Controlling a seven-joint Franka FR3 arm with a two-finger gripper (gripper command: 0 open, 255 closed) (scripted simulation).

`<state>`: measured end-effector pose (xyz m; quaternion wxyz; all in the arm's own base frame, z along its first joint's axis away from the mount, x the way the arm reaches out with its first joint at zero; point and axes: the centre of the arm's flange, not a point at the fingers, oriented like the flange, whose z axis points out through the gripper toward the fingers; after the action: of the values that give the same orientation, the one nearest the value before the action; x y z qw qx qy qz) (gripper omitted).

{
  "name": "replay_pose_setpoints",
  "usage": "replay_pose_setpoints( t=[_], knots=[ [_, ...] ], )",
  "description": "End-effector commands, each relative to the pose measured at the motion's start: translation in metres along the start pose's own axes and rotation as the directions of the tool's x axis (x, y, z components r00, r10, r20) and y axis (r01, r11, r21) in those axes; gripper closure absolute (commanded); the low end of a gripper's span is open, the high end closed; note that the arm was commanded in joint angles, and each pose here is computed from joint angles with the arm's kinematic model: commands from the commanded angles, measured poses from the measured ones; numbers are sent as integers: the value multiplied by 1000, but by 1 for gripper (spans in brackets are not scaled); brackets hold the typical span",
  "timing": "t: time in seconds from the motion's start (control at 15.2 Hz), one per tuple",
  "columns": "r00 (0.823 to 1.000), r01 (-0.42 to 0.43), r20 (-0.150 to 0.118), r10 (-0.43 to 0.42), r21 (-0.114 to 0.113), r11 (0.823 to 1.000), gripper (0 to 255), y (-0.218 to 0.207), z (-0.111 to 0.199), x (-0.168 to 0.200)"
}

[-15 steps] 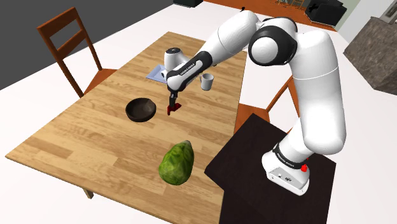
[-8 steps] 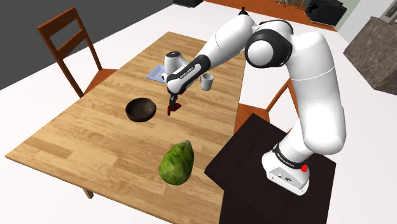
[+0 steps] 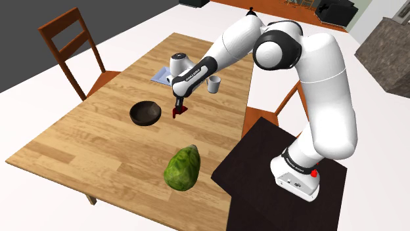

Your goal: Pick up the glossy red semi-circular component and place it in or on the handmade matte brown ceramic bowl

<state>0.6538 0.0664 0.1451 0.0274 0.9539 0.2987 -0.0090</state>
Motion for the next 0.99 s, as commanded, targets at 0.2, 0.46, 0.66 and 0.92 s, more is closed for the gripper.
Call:
replay_pose_setpoints(
  t=[0.2, 0.46, 0.66, 0.92],
  knots=[
    [1000, 0, 0, 0, 0, 1000, 255, 0, 0, 0],
    [1000, 0, 0, 0, 0, 1000, 255, 1, -16, -1],
    [1000, 0, 0, 0, 0, 1000, 255, 2, -32, -1],
    [1000, 0, 0, 0, 0, 1000, 255, 3, -53, -2]
  ],
)
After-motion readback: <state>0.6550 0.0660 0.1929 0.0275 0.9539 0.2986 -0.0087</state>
